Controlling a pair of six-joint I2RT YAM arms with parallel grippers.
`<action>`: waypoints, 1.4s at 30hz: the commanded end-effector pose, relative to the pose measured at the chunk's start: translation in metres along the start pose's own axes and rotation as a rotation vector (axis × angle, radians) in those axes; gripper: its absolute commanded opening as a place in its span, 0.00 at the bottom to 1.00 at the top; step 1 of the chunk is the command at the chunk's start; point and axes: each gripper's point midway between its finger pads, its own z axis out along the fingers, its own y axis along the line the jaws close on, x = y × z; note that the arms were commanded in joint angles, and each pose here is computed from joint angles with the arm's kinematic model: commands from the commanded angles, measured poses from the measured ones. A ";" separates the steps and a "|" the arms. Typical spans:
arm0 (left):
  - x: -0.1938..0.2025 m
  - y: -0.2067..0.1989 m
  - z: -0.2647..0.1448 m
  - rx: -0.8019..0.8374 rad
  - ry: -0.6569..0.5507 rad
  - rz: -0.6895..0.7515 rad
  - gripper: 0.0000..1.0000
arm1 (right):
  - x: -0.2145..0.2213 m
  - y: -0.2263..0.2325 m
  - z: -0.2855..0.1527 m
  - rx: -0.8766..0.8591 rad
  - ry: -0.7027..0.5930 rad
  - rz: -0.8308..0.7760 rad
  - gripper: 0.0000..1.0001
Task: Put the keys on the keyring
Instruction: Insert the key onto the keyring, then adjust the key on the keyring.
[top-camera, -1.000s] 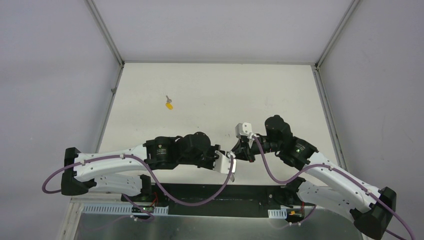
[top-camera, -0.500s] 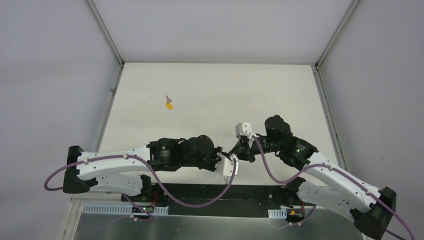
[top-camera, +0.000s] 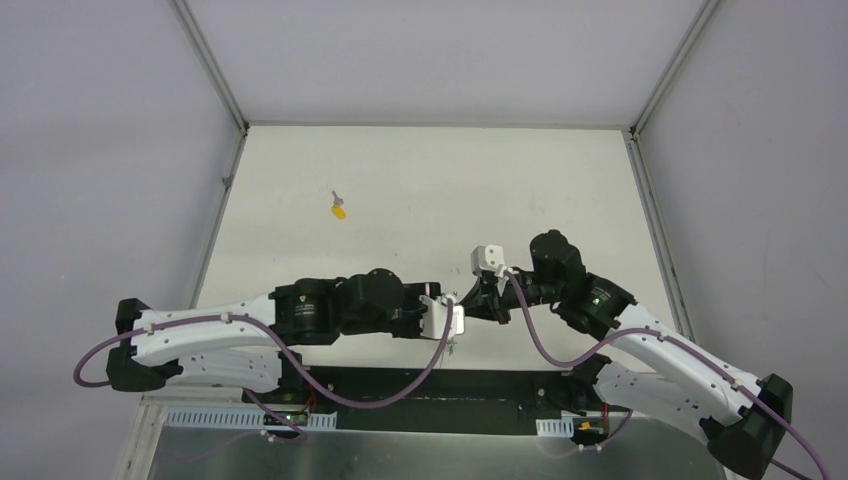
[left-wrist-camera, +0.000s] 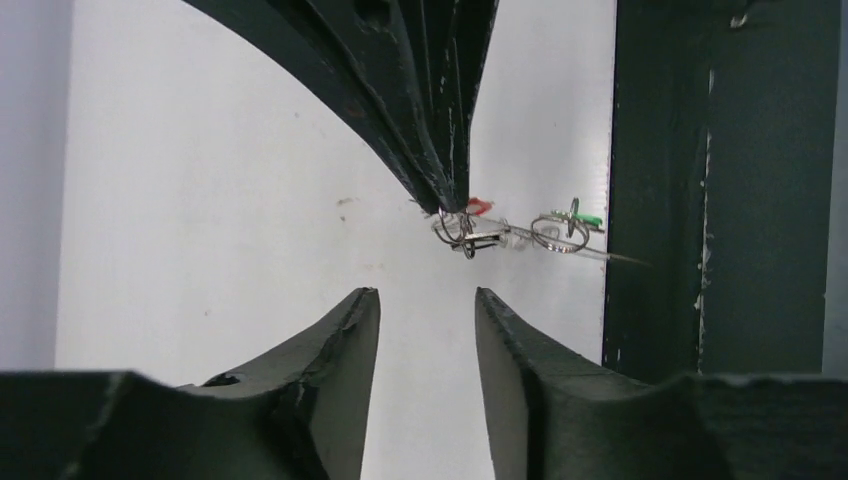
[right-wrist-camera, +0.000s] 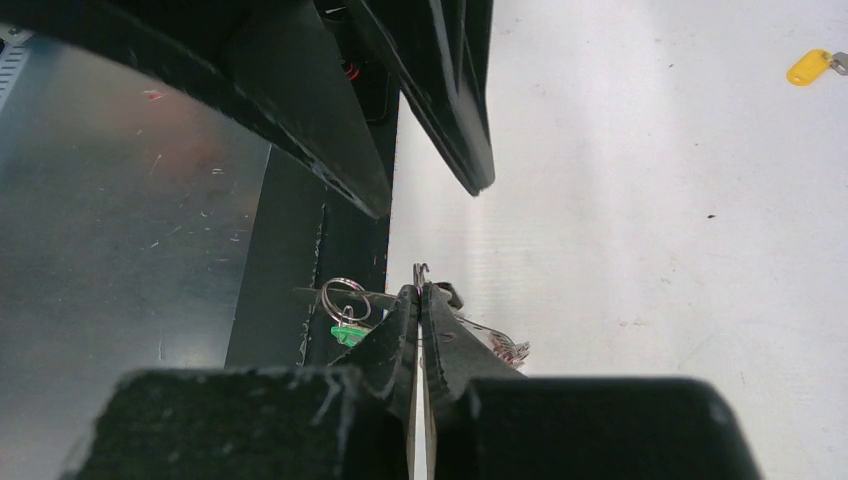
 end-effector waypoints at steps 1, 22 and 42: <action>-0.038 0.000 -0.012 -0.023 -0.230 -0.127 0.36 | -0.018 0.001 -0.003 0.005 -0.058 -0.060 0.00; -0.030 -0.002 0.009 0.044 -0.302 -0.355 0.38 | -0.017 0.001 -0.004 0.013 -0.060 -0.055 0.00; -0.022 -0.005 0.025 0.101 -0.277 -0.398 0.19 | -0.018 0.000 -0.004 0.014 -0.059 -0.054 0.00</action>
